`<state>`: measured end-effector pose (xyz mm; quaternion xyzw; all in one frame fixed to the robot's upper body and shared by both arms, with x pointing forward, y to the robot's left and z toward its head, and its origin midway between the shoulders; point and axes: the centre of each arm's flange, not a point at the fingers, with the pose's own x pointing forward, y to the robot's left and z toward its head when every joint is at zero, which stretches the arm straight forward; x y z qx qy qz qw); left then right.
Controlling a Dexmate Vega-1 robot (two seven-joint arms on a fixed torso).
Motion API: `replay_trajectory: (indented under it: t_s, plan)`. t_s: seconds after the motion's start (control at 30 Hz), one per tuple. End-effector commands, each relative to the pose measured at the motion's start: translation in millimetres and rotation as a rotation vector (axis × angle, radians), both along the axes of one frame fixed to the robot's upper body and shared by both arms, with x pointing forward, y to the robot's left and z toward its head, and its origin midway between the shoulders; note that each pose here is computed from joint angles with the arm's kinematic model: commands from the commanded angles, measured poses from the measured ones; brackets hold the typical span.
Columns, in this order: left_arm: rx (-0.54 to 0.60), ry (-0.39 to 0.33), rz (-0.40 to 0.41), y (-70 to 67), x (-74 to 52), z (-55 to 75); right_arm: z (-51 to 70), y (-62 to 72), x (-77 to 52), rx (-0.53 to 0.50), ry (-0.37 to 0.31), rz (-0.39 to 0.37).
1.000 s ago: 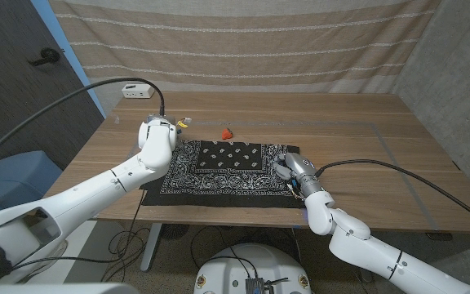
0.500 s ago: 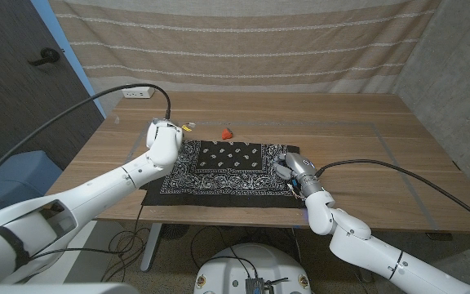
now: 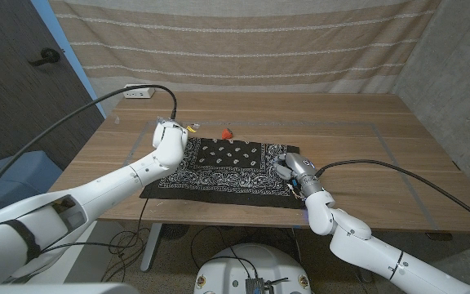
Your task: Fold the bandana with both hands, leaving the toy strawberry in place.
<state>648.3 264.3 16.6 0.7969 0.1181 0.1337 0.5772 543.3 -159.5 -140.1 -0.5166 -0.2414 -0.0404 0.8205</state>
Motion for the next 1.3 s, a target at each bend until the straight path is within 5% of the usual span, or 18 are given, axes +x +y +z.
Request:
replay_trajectory:
  t_s: [0.03,0.27,0.7,1.3]
  plan:
    - [0.033,0.033,0.001,-3.6,11.5,-21.3,1.0,-1.9,-1.4,-0.001,-0.005,-0.010]
    - [0.026,-0.022,-0.063,-5.1,2.9,-20.1,1.5,-1.3,-1.1,-0.013,0.000,-0.009]
    - [-0.172,-0.136,-0.186,-2.3,-44.5,28.7,-1.9,-1.7,-3.1,-0.015,-0.004,-0.006]
    - [-0.502,0.013,-0.584,-9.9,-57.5,65.6,-10.8,2.2,-4.8,-0.036,0.008,0.002]
